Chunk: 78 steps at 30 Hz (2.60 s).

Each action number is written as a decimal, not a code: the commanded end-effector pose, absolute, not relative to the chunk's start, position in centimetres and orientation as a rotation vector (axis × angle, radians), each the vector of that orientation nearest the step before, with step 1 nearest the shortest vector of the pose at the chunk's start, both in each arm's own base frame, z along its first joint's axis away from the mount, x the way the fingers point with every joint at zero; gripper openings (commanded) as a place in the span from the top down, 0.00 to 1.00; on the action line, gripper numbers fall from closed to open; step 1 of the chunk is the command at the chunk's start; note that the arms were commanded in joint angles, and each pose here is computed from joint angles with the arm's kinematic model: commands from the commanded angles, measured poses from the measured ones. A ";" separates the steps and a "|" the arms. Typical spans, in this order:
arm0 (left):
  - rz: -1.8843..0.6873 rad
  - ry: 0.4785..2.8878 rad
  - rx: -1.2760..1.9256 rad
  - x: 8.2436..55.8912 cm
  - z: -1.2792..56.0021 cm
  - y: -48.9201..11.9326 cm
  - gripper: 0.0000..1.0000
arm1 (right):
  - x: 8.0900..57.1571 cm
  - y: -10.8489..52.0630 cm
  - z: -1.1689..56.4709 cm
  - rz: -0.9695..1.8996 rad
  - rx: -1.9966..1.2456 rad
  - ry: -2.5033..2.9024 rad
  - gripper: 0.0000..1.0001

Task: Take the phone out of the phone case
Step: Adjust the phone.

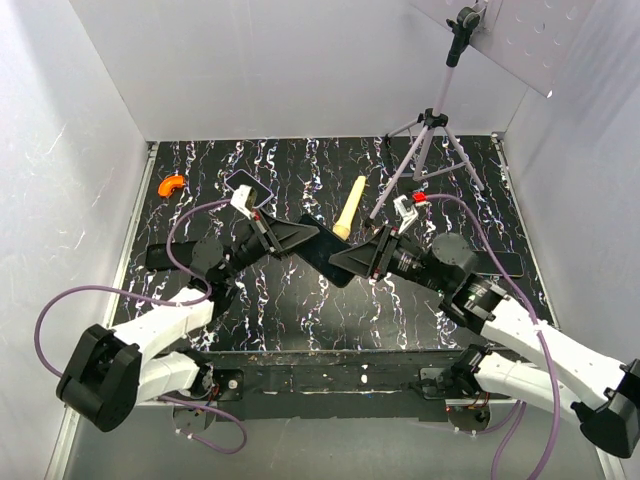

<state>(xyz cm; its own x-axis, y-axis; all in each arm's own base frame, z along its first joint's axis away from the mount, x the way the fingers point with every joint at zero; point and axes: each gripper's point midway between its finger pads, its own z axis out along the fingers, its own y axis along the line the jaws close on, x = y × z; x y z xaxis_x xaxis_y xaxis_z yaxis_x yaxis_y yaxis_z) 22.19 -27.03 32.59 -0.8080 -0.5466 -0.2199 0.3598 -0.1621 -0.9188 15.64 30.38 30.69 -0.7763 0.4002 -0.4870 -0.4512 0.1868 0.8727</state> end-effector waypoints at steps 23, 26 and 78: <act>-2.039 1.667 0.134 18.9 37.0 -28.7 0.75 | 12.5 29.8 33.3 1.870 -0.464 1.760 0.99; -2.064 1.618 0.032 19.1 36.9 -28.0 0.67 | 13.7 29.1 34.4 1.858 -0.333 1.651 0.99; -2.038 1.626 0.231 18.5 41.9 -28.9 1.00 | 8.4 29.9 34.5 1.814 -0.973 1.673 0.78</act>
